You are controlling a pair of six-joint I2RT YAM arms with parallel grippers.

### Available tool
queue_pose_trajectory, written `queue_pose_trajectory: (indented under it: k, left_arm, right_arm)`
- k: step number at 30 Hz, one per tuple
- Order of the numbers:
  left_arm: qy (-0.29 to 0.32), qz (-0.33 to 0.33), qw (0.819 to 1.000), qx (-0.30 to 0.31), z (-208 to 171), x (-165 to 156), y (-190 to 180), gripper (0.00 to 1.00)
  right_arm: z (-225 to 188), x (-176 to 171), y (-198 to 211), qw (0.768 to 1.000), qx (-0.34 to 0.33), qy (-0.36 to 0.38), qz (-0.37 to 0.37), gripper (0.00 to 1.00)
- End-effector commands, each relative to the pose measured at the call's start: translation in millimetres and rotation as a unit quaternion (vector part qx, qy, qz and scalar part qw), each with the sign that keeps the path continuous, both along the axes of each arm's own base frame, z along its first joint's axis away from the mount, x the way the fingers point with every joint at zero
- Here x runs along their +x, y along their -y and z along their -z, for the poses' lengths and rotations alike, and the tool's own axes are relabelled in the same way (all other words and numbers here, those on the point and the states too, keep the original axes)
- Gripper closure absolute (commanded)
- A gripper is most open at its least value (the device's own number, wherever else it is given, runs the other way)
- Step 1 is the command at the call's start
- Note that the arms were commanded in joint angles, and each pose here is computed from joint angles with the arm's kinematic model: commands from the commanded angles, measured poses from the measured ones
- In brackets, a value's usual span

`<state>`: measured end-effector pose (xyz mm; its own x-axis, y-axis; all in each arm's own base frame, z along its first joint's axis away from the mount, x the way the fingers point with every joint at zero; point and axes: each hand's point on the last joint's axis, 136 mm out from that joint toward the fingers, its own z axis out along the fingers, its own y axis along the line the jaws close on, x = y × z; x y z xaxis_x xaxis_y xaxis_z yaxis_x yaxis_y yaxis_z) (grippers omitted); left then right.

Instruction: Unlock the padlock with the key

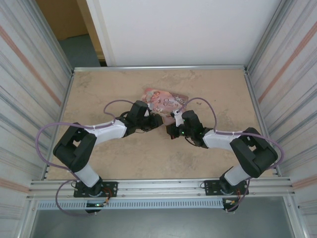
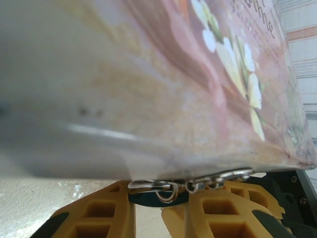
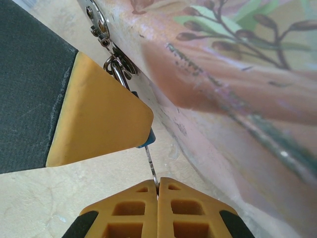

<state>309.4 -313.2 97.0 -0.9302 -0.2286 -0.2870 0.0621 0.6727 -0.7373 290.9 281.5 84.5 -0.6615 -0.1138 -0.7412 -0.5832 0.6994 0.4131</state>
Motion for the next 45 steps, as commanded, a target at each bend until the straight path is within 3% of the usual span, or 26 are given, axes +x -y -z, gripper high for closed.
queue_pose_trajectory:
  k: [1, 24, 38, 45]
  left_arm:
    - [-0.015, 0.058, 0.997, -0.054, -26.8, -24.9, 26.3, 0.95]
    - [-0.013, 0.052, 0.998, -0.045, -17.3, -24.1, 26.7, 0.95]
    - [-0.018, 0.044, 0.997, -0.056, -14.7, -22.6, 29.2, 0.95]
    - [-0.019, 0.042, 0.997, -0.062, -20.8, -23.8, 28.9, 0.95]
  right_arm:
    - [-81.2, 18.9, -36.6, 0.988, 0.104, 0.109, -0.032, 1.00]
    - [-99.8, 15.6, -48.6, 0.982, 0.158, 0.090, -0.047, 1.00]
    - [-99.5, 8.2, -53.9, 0.983, 0.150, 0.094, -0.055, 1.00]
    - [-83.5, 11.5, -36.8, 0.987, 0.123, 0.098, -0.042, 1.00]
